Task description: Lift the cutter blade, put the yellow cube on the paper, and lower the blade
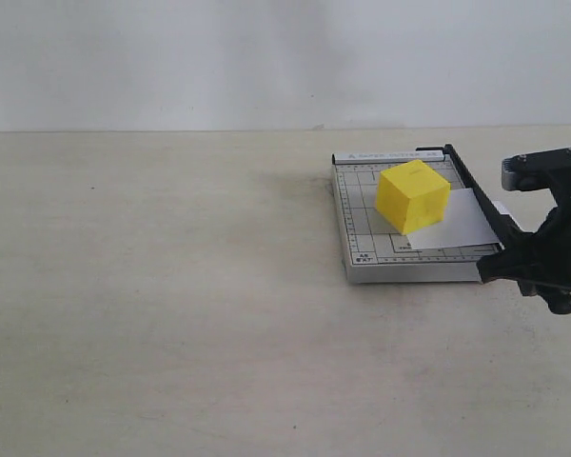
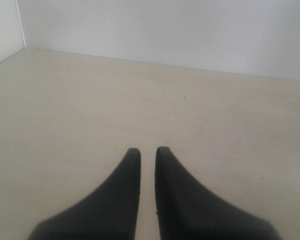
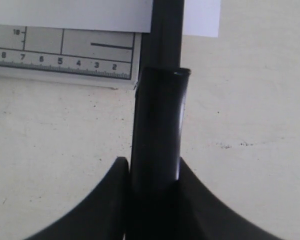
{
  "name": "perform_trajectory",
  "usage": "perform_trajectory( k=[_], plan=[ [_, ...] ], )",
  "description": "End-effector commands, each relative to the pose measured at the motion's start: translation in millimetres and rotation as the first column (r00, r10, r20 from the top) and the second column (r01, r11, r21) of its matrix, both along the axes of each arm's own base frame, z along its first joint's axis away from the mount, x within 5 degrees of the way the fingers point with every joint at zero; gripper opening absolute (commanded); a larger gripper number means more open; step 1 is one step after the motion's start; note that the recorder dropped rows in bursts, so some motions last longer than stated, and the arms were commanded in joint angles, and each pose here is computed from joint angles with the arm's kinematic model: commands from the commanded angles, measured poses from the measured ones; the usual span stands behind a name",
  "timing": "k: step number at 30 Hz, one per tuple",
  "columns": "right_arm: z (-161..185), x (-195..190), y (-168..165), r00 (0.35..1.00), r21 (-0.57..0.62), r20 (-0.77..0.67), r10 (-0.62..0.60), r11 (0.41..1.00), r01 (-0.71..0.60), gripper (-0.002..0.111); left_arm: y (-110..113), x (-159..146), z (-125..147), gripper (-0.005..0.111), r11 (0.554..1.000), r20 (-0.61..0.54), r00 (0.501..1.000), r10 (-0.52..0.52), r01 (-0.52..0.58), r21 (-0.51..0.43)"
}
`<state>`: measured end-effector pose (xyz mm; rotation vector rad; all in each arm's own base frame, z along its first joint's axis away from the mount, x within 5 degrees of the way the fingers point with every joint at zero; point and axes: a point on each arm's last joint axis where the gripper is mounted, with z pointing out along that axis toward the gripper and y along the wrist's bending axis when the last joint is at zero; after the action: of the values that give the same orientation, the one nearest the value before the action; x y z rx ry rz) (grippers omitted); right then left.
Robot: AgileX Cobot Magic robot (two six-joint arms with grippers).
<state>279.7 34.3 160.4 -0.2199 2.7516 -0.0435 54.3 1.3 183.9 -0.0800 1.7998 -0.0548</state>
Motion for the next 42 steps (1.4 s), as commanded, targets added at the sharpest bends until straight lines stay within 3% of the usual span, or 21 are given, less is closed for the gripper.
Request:
perform_trajectory(
  k=[1, 7, 11, 16, 19, 21, 22, 24, 27, 31, 33, 35, 39, 42],
  plan=[
    [-11.8, -9.4, -2.9, 0.996, -0.033, -0.09, 0.022, 0.999, -0.025, 0.001, 0.0, 0.0, 1.7, 0.011, 1.0, 0.012, 1.0, 0.004, -0.003, -0.008],
    [-17.9, -10.9, -3.1, 0.994, -0.034, -0.111, 0.02, 0.999, -0.024, 0.001, 0.3, 0.0, 1.7, 0.011, 1.0, 0.013, 1.0, 0.002, -0.002, 0.005],
    [-31.3, -15.5, -3.2, 0.991, -0.032, -0.131, 0.024, 0.999, -0.028, 0.001, 4.1, 0.0, 2.4, 0.011, 0.989, 0.017, 1.0, 0.01, -0.013, 0.15],
    [-31.7, -14.4, -2.9, 0.993, -0.028, -0.117, 0.026, 0.999, -0.029, 0.001, 3.6, 0.2, 3.0, 0.011, 0.991, 0.024, 1.0, 0.008, -0.011, 0.137],
    [-31.7, -14.2, -2.8, 0.993, -0.028, -0.114, 0.026, 0.999, -0.029, 0.003, 0.9, 0.3, 3.4, 0.011, 0.999, 0.031, 1.0, 0.0, -0.001, 0.039],
    [-30.9, -14.0, -2.8, 0.994, -0.027, -0.11, 0.028, 0.999, -0.031, 0.02, 0.5, 0.3, 3.3, 0.011, 1.0, 0.031, 1.0, -0.001, 0.0, 0.026],
    [-28.5, -13.6, -2.6, 0.995, -0.024, -0.096, 0.029, 0.999, -0.031, 0.041, 0.5, 0.3, 3.3, 0.011, 1.0, 0.031, 1.0, -0.001, 0.0, 0.026],
    [-20.5, -13.3, -2.4, 0.998, -0.02, -0.059, 0.03, 0.999, -0.031, 0.069, 0.5, 0.3, 3.3, 0.011, 1.0, 0.031, 1.0, -0.001, 0.0, 0.026],
    [0.0, -14.9, -2.6, 0.999, -0.016, 0.021, 0.043, 0.999, -0.042, 0.057, 0.5, 0.3, 3.3, 0.011, 1.0, 0.031, 1.0, -0.001, 0.0, 0.026],
    [65.9, -30.7, -4.4, 0.957, 0.017, 0.287, 0.035, 0.999, -0.041, 0.042, 0.5, 0.3, 3.3, 0.011, 1.0, 0.031, 1.0, -0.001, 0.0, 0.026],
    [107.9, -52.1, -5.9, 0.894, 0.072, 0.448, -0.004, 0.997, -0.032, 0.025, 0.5, 0.3, 3.3, 0.011, 1.0, 0.031, 1.0, -0.001, 0.0, 0.026],
    [144.2, -79.8, -7.0, 0.801, 0.145, 0.596, -0.051, 0.989, -0.044, 0.001, 0.5, 0.3, 3.3, 0.011, 1.0, 0.031, 1.0, -0.001, 0.0, 0.026],
    [170.2, -127.5, -11.5, 0.617, 0.164, 0.784, -0.062, 0.98, -0.11, 0.0, 0.5, 0.3, 3.3, 0.011, 1.0, 0.031, 1.0, -0.001, 0.0, 0.026],
    [167.7, -163.0, -16.4, 0.529, 0.17, 0.845, -0.078, 0.977, -0.128, 0.0, 0.5, 0.3, 3.3, 0.011, 1.0, 0.031, 1.0, -0.001, 0.0, 0.026]
  ],
)
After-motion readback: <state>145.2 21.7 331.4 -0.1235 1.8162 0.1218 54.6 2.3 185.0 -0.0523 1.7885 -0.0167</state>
